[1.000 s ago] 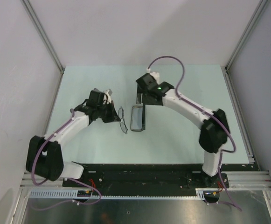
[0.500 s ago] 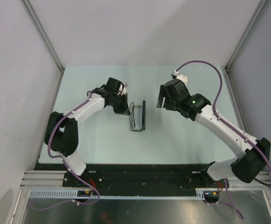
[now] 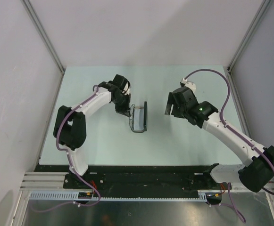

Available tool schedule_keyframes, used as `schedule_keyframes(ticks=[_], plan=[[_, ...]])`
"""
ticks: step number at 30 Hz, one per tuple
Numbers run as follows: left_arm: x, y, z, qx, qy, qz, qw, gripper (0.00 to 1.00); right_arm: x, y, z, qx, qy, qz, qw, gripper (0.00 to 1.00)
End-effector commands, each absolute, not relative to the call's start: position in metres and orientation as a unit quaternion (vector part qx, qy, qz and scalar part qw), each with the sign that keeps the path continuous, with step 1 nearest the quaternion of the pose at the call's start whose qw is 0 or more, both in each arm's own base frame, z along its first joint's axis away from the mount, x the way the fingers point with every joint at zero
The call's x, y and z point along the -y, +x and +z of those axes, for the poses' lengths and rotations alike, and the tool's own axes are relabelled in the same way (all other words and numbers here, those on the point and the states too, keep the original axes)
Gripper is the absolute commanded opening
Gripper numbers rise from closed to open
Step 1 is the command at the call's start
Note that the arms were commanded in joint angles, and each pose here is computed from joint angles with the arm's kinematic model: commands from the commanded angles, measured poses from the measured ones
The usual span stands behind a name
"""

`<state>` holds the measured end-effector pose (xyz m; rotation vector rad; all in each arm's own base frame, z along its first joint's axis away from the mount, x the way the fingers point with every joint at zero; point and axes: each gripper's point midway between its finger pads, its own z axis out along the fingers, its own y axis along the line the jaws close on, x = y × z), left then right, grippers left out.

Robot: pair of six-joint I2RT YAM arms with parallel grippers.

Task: Organize the sunglasses
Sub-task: Place the sunglasses in the sunglasses case.

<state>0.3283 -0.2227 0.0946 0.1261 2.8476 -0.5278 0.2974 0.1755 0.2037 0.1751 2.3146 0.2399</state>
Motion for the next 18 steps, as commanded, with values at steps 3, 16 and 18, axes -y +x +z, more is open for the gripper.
schedule_keyframes(ticks=[3,16,18], plan=[[0.22,0.333,0.098,-0.98,0.058,-0.159,0.109,0.01,-0.172,0.295,0.212,-0.9,0.079,0.116,0.412,0.78],[0.232,0.338,0.094,-0.981,0.064,-0.17,0.073,0.0,-0.158,0.283,0.198,-0.899,0.092,0.136,0.407,0.78],[0.235,0.342,0.099,-0.98,0.064,-0.173,0.078,0.0,-0.156,0.282,0.196,-0.899,0.094,0.136,0.406,0.78]])
